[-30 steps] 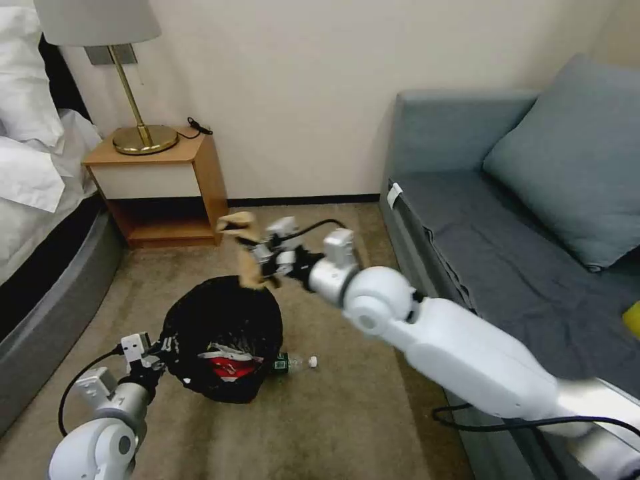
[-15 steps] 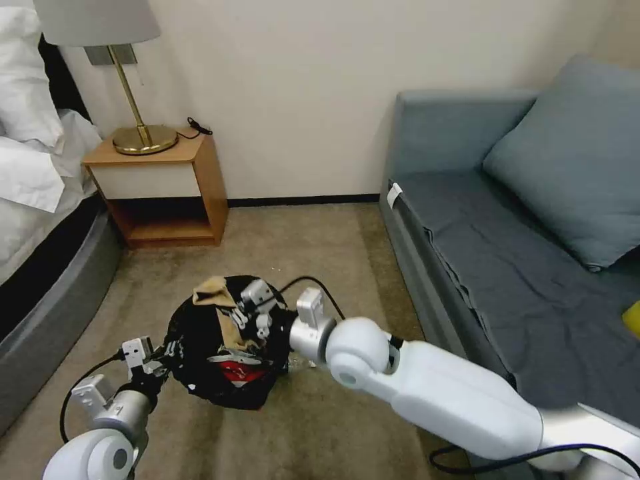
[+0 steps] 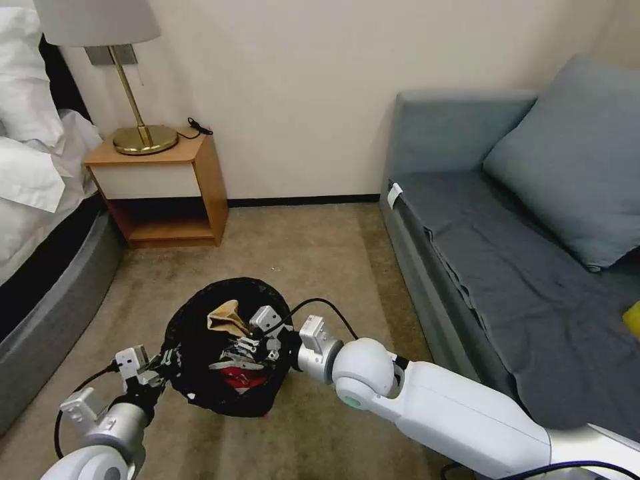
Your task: Pick up the trash bin, then pick up the garbage on the floor and place it into the trash bin.
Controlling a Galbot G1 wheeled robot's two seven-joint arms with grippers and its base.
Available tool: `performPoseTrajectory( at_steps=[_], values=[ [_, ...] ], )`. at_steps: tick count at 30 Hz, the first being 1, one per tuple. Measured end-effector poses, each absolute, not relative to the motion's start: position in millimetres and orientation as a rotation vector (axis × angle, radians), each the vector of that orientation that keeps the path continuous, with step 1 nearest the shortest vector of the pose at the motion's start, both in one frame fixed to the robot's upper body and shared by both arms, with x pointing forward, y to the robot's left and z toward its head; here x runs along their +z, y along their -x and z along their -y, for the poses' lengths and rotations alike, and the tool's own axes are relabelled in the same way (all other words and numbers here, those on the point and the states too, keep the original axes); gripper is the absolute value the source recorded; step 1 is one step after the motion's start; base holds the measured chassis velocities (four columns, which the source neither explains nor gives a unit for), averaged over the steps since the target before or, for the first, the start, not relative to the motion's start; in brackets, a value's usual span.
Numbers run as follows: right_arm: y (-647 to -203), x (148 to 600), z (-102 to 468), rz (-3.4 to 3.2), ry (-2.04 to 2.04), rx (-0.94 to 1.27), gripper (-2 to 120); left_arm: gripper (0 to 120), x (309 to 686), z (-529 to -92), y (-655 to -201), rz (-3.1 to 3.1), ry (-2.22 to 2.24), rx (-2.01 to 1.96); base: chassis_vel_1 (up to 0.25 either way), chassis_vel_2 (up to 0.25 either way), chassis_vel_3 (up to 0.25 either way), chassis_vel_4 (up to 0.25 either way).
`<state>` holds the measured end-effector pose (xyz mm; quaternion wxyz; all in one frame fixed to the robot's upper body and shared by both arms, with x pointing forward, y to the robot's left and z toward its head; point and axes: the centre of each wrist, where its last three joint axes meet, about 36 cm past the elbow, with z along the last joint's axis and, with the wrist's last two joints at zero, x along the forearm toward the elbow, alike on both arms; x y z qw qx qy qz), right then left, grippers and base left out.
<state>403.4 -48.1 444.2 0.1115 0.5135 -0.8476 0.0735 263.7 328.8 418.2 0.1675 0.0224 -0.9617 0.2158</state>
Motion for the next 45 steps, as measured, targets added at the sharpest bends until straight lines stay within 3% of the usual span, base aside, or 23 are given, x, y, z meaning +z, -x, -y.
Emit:
performPoseTrajectory(
  at_steps=[13,25,34,45],
  values=[
    [-405.3,451.8,34.9,2.465,-1.552,0.311,98,4,417.5,-332.8,-267.0,2.743,-0.106,0.649,0.0,0.0,0.0,0.0],
    [-410.0,455.9,34.4,2.501,-1.589,0.367,100,4,413.7,-339.5,-267.9,2.743,-0.134,0.666,0.0,0.0,0.0,0.0],
    [-428.6,462.5,40.2,2.657,-1.385,0.361,100,4,418.0,-348.7,-270.0,2.794,-0.295,0.558,0.0,0.0,0.0,0.0],
    [-457.0,409.6,66.0,2.62,-1.13,0.464,100,4,416.8,-376.2,-268.8,2.813,-0.377,0.444,0.0,0.0,0.0,0.0]
  ],
)
